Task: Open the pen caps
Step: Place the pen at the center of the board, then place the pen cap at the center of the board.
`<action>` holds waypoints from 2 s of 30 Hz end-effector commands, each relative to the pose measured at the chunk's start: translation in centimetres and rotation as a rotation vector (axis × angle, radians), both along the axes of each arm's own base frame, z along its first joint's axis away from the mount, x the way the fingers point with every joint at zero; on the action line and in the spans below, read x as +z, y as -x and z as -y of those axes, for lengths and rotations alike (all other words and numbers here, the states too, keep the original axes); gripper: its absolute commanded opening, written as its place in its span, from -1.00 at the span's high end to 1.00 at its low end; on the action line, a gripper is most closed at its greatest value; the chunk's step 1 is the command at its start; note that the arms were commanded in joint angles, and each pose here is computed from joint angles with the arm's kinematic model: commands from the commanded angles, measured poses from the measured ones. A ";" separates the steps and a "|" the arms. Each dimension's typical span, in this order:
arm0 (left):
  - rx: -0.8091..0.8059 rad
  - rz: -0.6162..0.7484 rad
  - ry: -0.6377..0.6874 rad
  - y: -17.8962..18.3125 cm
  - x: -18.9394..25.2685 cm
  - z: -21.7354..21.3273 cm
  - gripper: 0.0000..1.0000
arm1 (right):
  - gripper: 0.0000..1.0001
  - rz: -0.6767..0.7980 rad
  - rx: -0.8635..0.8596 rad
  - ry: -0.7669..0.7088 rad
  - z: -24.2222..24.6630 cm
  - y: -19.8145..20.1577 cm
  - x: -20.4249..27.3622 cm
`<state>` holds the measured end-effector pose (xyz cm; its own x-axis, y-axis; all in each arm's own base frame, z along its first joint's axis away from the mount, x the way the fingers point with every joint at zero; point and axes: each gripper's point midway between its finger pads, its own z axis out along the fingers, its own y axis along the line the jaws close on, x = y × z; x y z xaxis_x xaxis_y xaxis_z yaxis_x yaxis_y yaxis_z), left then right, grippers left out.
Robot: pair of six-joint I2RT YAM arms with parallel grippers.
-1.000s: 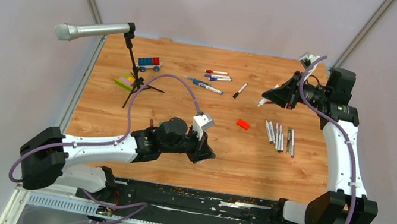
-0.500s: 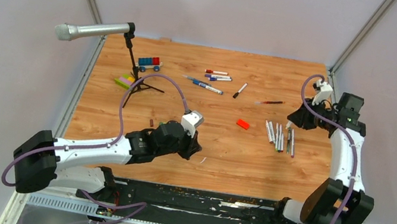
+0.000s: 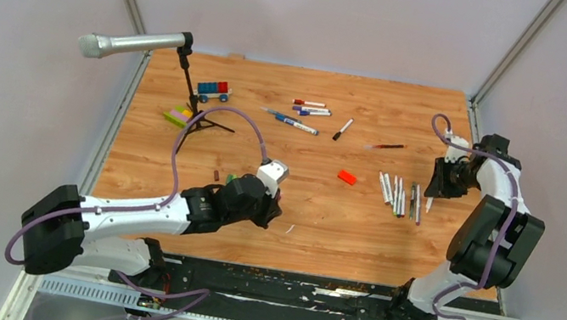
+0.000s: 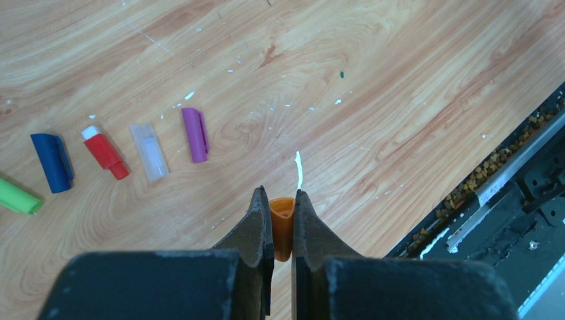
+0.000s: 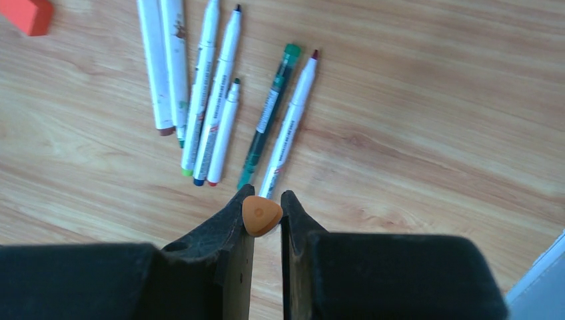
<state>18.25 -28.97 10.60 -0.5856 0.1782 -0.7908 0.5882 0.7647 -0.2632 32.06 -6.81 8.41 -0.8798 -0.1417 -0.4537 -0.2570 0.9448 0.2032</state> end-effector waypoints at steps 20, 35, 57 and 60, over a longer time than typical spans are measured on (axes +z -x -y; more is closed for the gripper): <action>0.033 0.074 0.045 -0.7 2.5 -0.7 1.00 | 0.63 -0.212 -0.042 0.049 3.2 -1.5 -4.8; 0.021 0.063 0.059 -0.4 2.7 -0.4 1.00 | 0.40 -0.137 -0.039 0.039 2.6 -1.9 -2.6; 0.041 -0.048 -0.114 -2.3 -0.7 2.7 0.91 | 0.31 0.372 0.257 -0.376 -9.0 2.1 7.9; 0.070 -0.058 -0.182 -3.3 -1.8 3.0 0.87 | 0.31 0.369 0.264 -0.392 -9.2 2.1 8.0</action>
<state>20.08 -31.72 9.20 -0.6393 0.2444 -0.7291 0.5554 0.8025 -0.2180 28.75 1.85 14.65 -0.7144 -0.0773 -0.6955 -0.4976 0.7548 0.4273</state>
